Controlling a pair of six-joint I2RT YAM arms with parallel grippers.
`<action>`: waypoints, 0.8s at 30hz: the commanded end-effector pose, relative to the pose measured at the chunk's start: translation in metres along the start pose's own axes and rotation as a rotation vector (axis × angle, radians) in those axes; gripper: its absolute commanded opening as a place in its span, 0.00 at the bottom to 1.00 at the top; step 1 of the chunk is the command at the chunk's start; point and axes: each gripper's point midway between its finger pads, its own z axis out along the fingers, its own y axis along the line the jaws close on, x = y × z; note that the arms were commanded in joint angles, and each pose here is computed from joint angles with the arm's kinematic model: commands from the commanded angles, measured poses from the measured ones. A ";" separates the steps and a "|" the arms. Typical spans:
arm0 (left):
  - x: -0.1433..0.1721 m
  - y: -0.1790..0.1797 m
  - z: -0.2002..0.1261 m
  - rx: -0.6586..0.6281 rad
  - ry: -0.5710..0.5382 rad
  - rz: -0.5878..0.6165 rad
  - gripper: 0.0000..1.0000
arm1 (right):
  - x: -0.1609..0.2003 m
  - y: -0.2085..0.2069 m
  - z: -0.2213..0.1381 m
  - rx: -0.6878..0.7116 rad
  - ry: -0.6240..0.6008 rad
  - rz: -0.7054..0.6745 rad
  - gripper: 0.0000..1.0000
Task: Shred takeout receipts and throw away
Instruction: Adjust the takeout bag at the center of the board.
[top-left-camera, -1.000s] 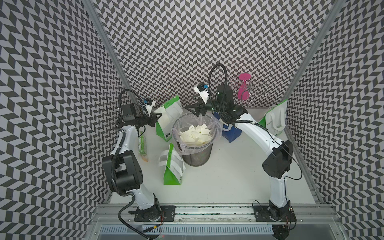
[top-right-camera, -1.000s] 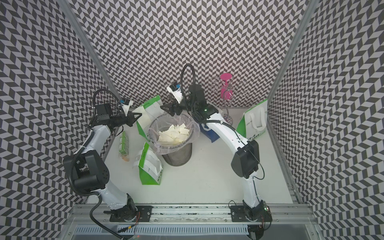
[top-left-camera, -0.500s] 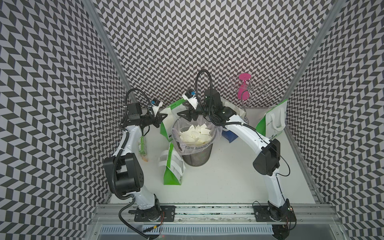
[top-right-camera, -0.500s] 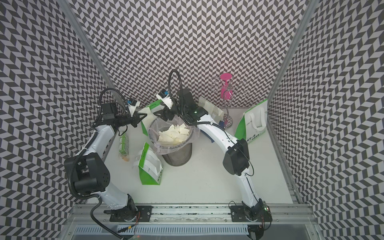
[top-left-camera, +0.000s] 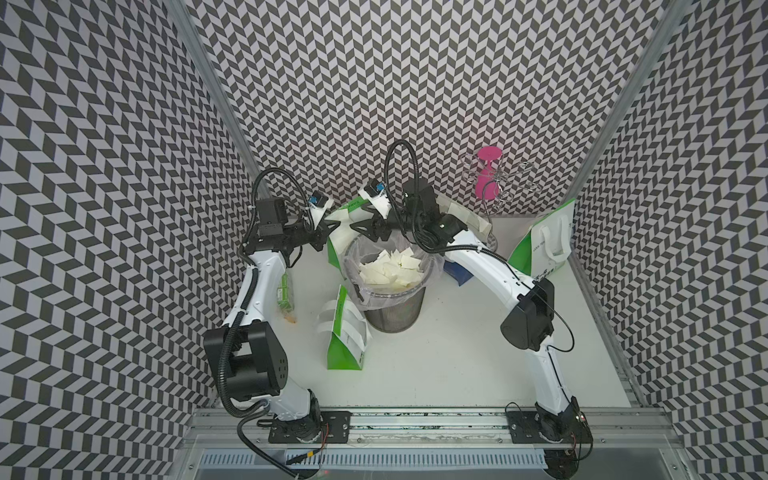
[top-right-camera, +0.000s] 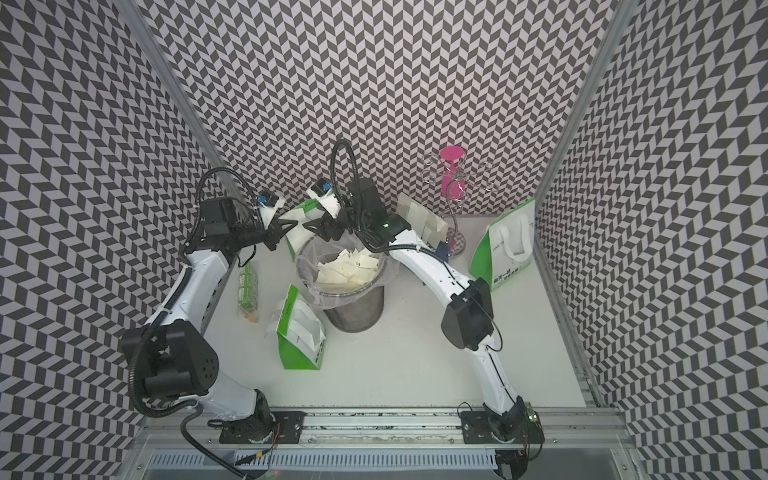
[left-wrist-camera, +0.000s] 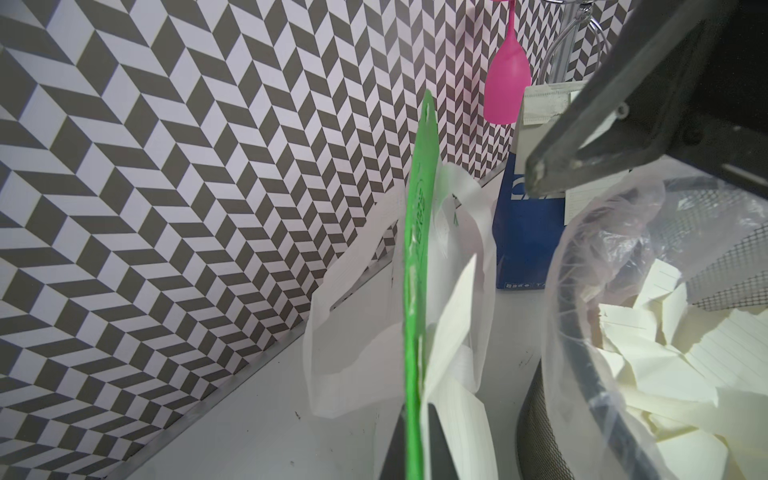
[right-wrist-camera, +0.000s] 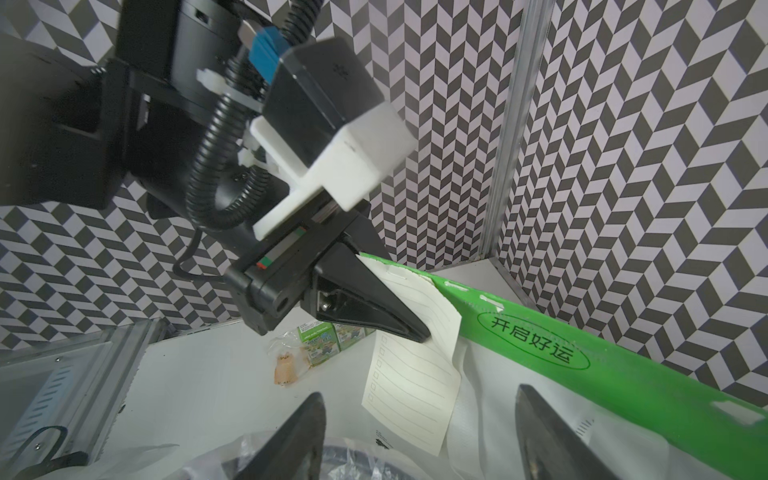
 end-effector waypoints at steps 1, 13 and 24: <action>-0.034 -0.006 -0.011 -0.005 -0.058 0.111 0.00 | -0.017 -0.002 0.005 0.012 -0.071 -0.031 0.69; -0.032 -0.013 -0.009 0.007 -0.048 0.129 0.00 | -0.018 0.002 0.015 -0.035 -0.111 -0.001 0.58; -0.001 0.007 -0.009 -0.023 -0.021 0.044 0.00 | -0.041 -0.001 -0.006 0.004 -0.150 -0.036 0.62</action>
